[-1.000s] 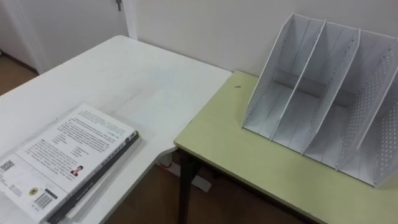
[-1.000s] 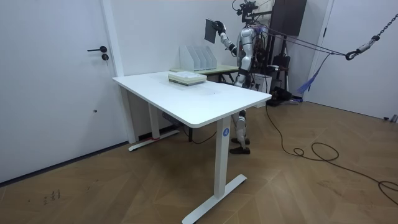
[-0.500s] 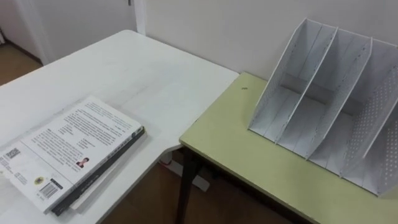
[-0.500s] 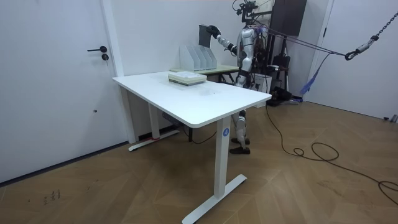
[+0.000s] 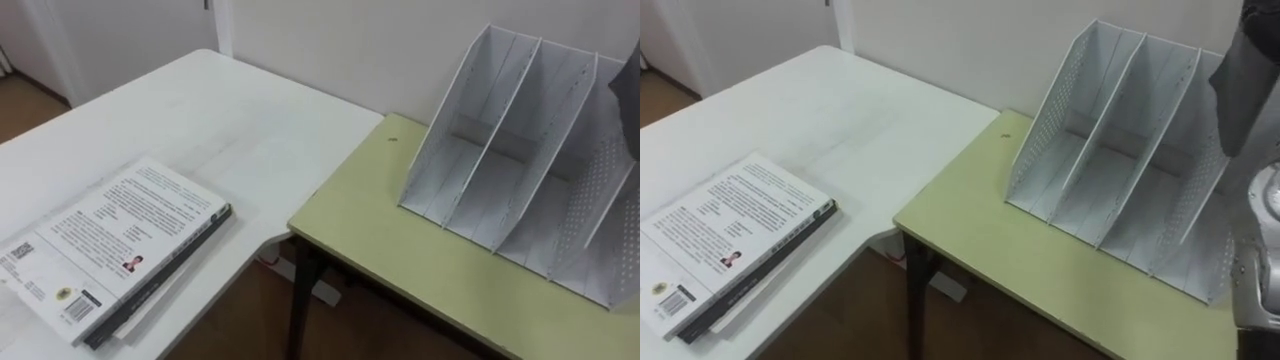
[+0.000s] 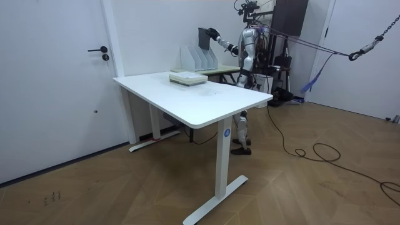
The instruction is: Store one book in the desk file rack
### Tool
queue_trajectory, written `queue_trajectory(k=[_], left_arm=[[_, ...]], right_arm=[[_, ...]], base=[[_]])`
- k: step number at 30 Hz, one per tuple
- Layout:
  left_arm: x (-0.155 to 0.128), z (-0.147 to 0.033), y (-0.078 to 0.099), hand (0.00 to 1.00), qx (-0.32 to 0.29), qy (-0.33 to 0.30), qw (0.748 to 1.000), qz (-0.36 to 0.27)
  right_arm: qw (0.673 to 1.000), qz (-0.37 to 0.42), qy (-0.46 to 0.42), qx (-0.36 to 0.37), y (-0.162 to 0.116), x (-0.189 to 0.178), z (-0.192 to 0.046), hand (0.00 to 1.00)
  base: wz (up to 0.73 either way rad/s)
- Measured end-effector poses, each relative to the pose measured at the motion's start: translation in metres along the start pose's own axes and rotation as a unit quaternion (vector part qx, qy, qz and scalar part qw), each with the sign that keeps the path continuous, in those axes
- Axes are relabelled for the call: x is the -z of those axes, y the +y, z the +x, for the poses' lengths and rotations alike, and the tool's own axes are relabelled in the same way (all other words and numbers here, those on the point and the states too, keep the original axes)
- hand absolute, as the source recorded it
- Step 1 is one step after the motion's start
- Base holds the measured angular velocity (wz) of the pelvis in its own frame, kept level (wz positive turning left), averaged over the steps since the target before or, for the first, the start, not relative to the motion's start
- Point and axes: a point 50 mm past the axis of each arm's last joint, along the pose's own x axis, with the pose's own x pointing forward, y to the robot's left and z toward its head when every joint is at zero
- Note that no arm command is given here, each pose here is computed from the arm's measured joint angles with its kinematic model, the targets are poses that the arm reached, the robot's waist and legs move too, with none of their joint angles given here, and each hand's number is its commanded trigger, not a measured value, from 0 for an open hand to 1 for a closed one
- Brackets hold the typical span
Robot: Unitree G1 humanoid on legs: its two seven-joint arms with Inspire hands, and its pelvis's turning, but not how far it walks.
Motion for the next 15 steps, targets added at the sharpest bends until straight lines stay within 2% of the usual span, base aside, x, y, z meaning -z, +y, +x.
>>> queue_trajectory(k=[8, 15], left_arm=[[0.0, 0.0, 0.0, 0.0, -0.001, 0.004, 1.0, -0.001], [0.0, 0.0, 0.0, 0.0, -0.009, 0.004, 1.0, 0.0]], right_arm=[[1.0, -0.001, 0.003, -0.012, 0.002, 0.002, -0.001, 1.0], [0.999, -0.005, 0.044, -0.005, -0.001, 0.019, -0.001, 1.0]], base=[[0.0], [0.0]])
